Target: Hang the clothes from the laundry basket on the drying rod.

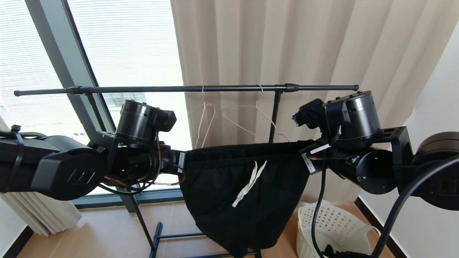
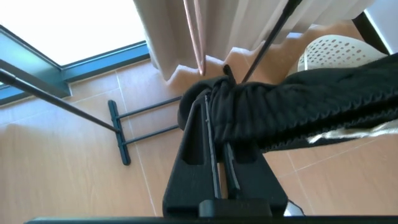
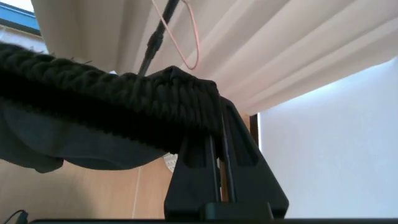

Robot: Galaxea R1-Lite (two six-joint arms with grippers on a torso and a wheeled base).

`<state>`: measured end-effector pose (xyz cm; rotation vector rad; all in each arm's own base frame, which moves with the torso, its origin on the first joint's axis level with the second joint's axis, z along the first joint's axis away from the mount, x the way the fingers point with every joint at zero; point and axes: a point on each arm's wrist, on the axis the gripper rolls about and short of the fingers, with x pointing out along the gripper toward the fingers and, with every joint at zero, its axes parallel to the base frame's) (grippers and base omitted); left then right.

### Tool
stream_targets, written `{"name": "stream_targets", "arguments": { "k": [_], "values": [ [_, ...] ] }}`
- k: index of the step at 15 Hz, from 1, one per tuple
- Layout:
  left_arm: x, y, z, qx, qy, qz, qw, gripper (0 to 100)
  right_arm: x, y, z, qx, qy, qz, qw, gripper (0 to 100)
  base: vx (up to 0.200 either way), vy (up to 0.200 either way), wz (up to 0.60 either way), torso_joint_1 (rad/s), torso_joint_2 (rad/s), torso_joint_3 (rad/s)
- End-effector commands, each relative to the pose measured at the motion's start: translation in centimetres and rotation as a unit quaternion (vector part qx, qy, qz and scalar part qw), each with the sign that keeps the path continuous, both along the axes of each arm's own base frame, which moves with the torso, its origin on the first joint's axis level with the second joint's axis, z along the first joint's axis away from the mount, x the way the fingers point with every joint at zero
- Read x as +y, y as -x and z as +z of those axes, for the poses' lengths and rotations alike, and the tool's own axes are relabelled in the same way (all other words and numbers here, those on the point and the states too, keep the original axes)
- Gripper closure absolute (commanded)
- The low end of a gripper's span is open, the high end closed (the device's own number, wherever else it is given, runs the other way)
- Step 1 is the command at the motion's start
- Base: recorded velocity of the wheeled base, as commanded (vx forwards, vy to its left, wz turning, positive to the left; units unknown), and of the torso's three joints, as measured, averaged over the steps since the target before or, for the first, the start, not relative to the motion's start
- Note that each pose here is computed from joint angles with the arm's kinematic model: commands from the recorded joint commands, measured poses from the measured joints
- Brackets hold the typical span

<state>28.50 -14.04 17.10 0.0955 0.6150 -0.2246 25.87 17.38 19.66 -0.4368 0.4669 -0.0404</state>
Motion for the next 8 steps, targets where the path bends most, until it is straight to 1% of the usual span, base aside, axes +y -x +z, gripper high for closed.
{"name": "stream_targets", "arguments": {
  "k": [1,3,5,8],
  "values": [
    [1.4,0.7,0.3,-0.001,-0.001,0.014,0.9999,100,-1.2,-1.2,0.1,-0.002,0.0,-0.027,0.9996,100,0.0,0.0,0.0,0.0,0.0,0.0],
    [2.0,0.8,0.2,0.0,-0.001,0.021,0.9998,100,-2.1,-1.8,0.2,-0.004,-0.001,-0.044,0.999,100,0.0,0.0,0.0,0.0,0.0,0.0],
    [2.1,1.1,0.3,-0.001,0.0,0.021,0.9998,100,-2.5,-2.0,0.4,-0.006,-0.001,-0.05,0.9987,100,0.0,0.0,0.0,0.0,0.0,0.0],
    [1.6,1.2,0.2,0.004,0.005,0.003,1.0,100,-2.6,-1.9,0.4,-0.005,-0.001,-0.05,0.9988,100,0.0,0.0,0.0,0.0,0.0,0.0]
  ]
}}
